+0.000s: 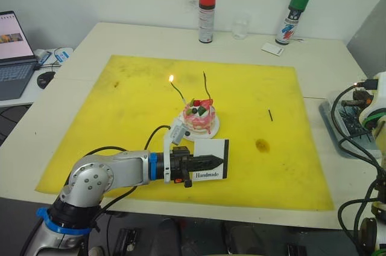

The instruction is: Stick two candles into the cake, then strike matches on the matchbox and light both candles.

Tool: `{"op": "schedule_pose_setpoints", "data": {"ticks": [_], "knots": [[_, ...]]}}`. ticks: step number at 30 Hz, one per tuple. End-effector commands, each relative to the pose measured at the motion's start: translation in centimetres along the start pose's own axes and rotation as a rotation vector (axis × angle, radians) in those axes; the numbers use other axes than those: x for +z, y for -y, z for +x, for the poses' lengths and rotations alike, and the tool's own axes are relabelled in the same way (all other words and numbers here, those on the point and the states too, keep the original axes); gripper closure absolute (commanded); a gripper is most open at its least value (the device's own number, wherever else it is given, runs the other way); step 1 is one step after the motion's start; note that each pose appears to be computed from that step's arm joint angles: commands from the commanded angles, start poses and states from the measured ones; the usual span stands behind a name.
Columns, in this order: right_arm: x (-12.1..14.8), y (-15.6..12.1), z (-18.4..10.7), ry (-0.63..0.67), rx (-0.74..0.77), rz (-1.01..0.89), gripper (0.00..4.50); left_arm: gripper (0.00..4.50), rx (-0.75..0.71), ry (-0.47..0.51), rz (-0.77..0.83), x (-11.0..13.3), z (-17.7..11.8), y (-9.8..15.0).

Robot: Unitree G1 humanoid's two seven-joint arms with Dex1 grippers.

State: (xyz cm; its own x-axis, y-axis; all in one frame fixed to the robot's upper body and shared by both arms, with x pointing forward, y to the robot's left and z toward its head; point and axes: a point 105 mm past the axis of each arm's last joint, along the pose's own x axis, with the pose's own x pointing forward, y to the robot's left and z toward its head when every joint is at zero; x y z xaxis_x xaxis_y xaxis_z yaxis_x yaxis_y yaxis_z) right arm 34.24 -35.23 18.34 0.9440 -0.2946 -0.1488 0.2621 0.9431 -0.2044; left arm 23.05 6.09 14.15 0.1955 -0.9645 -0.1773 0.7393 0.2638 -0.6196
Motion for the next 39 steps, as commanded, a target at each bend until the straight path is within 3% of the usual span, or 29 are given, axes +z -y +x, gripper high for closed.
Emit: {"op": "schedule_pose_setpoints", "data": {"ticks": [1,4,12,14,17,20,29,39], "knots": [[0.0,1.5,0.2,0.004,-0.089,0.009,4.48,4.5,-0.025,0.015,0.021,0.3,0.1,0.6],[-0.8,2.4,0.5,-0.002,-0.134,-0.01,3.82,4.5,-0.026,0.029,0.016,0.3,0.2,0.7],[0.9,2.2,0.4,0.1,-0.159,0.029,0.91,4.5,-0.019,0.045,0.017,0.4,0.3,0.7],[2.5,-1.2,0.4,0.21,0.019,0.041,0.17,4.5,-0.015,0.042,0.017,0.4,0.1,0.6],[1.9,-7.9,-0.5,0.232,0.357,0.071,0.06,4.5,-0.01,0.039,0.019,0.4,0.0,0.6],[1.1,-11.6,-1.3,0.237,0.485,0.126,0.06,4.5,-0.005,0.039,0.027,0.7,-0.3,0.6],[-2.0,-15.7,-1.4,0.16,0.456,0.162,0.06,4.5,0.022,0.042,0.042,1.3,-0.7,0.7],[-4.3,-17.5,-1.2,0.11,0.454,0.093,0.06,4.5,0.029,0.036,0.051,1.7,-0.8,0.6]]}}
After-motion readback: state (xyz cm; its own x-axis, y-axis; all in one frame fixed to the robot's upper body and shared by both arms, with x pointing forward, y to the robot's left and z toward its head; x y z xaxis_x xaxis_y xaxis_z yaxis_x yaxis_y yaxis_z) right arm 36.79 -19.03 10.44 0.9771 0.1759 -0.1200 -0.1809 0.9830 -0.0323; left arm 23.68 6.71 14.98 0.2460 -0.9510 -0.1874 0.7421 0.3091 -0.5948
